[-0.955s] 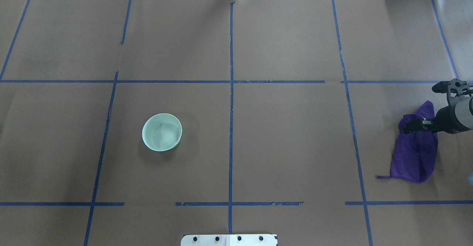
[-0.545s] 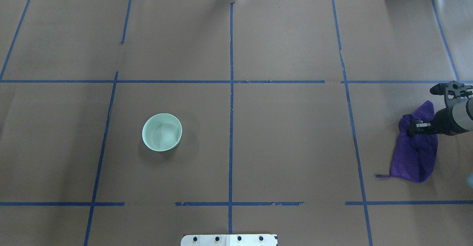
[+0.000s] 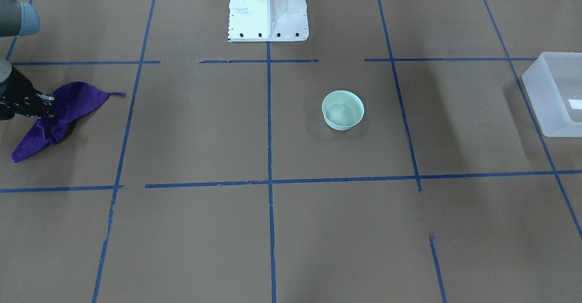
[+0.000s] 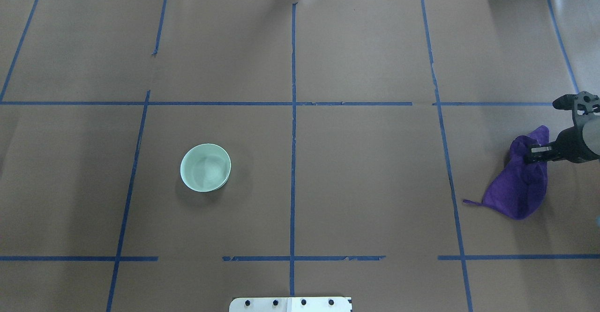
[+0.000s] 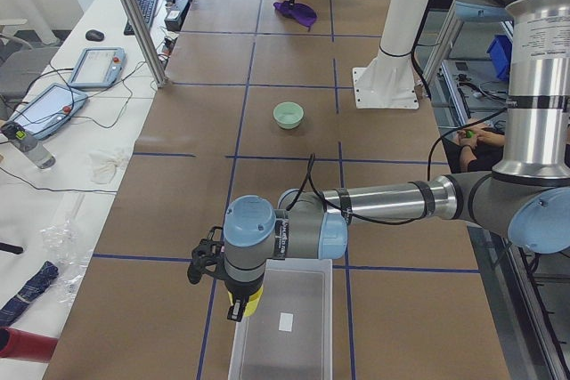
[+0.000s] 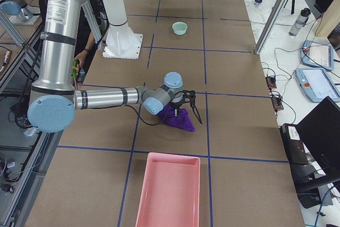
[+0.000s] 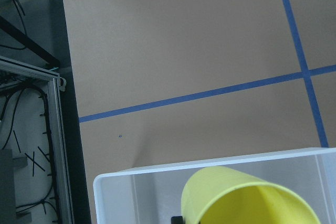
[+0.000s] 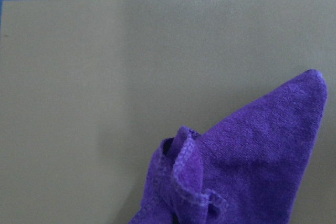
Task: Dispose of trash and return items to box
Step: 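Lift the purple cloth with the right gripper toward the pink bin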
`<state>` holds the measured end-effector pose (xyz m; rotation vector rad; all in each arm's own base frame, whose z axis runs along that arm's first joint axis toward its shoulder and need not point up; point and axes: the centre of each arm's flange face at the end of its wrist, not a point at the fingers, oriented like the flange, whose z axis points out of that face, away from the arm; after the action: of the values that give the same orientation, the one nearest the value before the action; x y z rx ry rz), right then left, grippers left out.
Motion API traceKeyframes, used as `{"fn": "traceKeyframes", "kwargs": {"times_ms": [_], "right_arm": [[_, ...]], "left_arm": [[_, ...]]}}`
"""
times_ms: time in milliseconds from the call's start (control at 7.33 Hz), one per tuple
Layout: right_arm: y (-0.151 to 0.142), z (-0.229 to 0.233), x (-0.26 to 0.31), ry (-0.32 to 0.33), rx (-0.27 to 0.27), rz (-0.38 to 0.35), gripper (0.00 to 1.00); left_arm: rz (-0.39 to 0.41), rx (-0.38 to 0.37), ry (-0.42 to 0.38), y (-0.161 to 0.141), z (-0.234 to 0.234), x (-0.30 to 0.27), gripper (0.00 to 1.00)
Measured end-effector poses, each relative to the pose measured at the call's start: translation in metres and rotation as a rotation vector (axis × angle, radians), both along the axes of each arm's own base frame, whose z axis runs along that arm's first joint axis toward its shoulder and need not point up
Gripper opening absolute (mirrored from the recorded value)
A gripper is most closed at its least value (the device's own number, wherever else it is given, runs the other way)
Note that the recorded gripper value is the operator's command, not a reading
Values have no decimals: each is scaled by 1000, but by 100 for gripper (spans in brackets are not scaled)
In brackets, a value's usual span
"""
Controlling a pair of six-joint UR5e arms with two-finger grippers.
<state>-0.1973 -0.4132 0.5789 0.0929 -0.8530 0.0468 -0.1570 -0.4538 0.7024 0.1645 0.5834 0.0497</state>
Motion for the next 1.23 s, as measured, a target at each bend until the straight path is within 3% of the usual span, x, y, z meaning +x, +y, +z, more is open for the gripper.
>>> {"fn": "traceKeyframes", "kwargs": {"times_ms": [409, 818, 1227], "right_arm": [[-10, -73, 44, 35, -32, 33, 0], [-27, -114, 100, 93, 33, 25, 0], [-30, -133, 152, 38, 74, 62, 0]], "left_arm": [[-33, -96, 53, 30, 27, 19, 0], [66, -123, 159, 35, 35, 70, 0], [150, -122, 211, 37, 59, 109, 0]]}}
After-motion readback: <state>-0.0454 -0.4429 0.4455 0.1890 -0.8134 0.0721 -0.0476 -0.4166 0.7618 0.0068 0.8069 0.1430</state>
